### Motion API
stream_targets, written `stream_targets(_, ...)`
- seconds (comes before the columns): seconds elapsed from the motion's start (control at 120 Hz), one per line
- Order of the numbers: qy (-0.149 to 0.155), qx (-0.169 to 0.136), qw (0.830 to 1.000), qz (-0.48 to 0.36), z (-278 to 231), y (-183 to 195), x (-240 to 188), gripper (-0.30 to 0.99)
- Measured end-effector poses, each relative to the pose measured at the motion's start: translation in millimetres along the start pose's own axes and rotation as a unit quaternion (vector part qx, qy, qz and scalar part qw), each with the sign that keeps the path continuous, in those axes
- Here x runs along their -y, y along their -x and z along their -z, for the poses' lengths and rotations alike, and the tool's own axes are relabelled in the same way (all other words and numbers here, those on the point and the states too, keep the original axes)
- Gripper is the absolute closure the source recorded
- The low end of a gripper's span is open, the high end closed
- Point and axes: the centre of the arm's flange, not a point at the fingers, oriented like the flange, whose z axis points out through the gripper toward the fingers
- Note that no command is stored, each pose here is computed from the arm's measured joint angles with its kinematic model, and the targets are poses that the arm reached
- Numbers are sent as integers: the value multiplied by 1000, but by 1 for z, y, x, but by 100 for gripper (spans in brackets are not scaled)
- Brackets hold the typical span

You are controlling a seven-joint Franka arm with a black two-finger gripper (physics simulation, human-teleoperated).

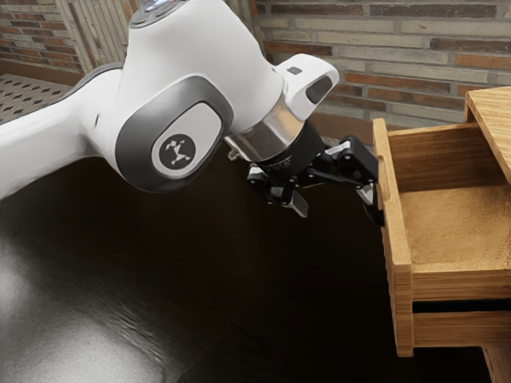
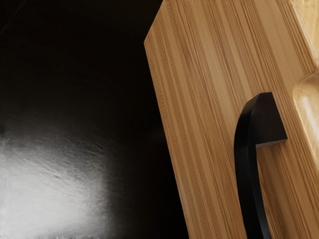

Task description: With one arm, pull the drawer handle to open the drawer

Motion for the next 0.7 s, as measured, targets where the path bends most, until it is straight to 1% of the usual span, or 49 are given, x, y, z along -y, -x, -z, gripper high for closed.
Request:
stream_targets(0.133,-9,-7,1000,12,11,1,19,0)
stream_targets(0.25,-2,-28,1000,8,50,13,21,0)
stream_targets(0.342,14,-37,999,-16,83,36,2,0)
stream_targets(0.383,22,-30,999,-35,93,53,-14,0)
stream_targets(0.442,38,-23,997,-66,122,76,-44,0)
stream_targets(0.508,43,-28,994,-94,162,86,-71,0)
stream_targets(0.542,36,-33,994,-100,182,81,-79,0)
stream_targets(0.583,18,-35,994,-100,200,69,-81,0)
stream_targets(0.642,-33,-23,995,-87,195,39,-65,0)
stream_targets(0.7,-82,-13,995,-59,196,8,-24,0)
